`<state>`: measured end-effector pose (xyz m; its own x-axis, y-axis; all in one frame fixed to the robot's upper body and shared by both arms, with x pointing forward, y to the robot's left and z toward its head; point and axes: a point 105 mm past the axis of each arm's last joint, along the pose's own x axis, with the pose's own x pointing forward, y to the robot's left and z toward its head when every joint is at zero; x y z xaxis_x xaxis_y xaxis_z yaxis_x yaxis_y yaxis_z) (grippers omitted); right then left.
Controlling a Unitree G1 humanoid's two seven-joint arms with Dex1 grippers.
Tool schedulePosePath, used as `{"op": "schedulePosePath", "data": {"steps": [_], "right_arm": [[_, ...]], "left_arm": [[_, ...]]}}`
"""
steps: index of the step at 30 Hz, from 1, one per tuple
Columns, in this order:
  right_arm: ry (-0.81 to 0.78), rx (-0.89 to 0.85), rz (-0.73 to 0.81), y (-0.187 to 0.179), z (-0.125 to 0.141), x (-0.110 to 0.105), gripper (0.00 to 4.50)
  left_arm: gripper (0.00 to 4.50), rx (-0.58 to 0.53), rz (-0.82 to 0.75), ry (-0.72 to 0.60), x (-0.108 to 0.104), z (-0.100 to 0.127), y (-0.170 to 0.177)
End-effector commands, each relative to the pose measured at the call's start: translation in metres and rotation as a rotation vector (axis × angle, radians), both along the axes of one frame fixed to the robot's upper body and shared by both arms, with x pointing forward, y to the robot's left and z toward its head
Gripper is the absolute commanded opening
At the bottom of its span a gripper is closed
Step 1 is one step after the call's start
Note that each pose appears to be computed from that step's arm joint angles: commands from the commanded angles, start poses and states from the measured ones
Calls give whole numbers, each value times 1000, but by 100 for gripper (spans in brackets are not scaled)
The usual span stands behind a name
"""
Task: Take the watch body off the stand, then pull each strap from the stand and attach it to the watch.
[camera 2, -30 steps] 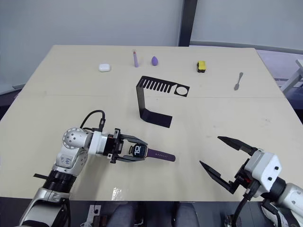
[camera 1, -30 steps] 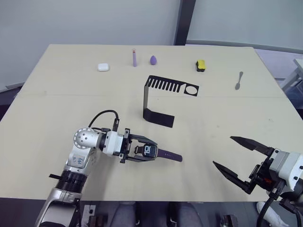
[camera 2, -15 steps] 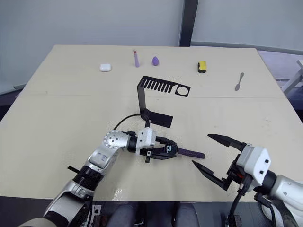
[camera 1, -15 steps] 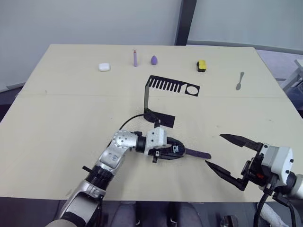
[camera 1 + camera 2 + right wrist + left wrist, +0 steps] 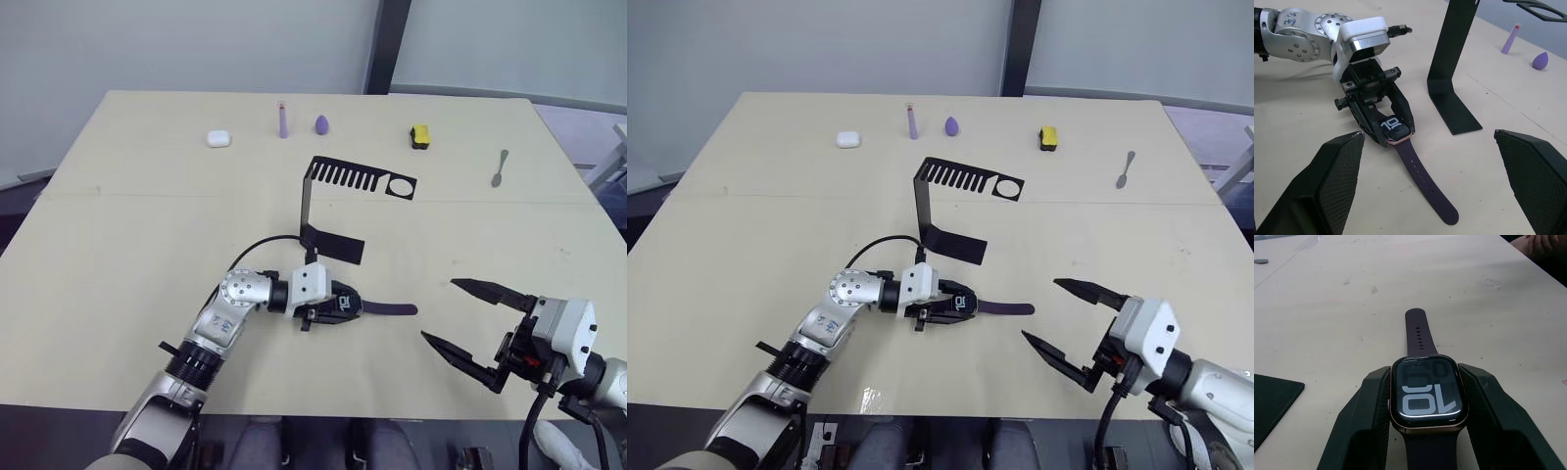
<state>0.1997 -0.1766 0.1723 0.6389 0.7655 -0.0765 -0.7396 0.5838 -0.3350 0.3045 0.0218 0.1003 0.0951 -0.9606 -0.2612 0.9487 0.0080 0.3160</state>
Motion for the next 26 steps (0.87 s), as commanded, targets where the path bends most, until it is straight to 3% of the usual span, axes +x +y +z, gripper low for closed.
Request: {"op": "schedulePosePath", "data": {"steps": [1, 3, 4, 8, 13, 17, 21, 26], "right_arm": [[-7, -29, 17, -4, 2, -1, 450], [0, -47, 1, -13, 1, 0, 450], [2, -54, -6, -17, 1, 0, 450], [21, -79, -58, -44, -1, 0, 450], [23, -184, -131, -86, 4, 1, 450], [10, -240, -151, -103, 9, 5, 450], [-12, -268, -152, -110, 16, 15, 450], [-16, -242, -104, -97, 14, 30, 450]], "left_arm": [[336, -61, -21, -71, 1, 20, 10], [428, -95, -12, -89, -1, 28, 32], [441, -111, -6, -88, -2, 30, 41], [441, -96, 116, -94, -4, 36, 104], [441, 1, 443, -151, -6, 49, 191], [441, 27, 603, -160, -18, 52, 230], [441, 42, 679, -136, -31, 47, 247], [441, 27, 699, -149, -29, 46, 244]]}}
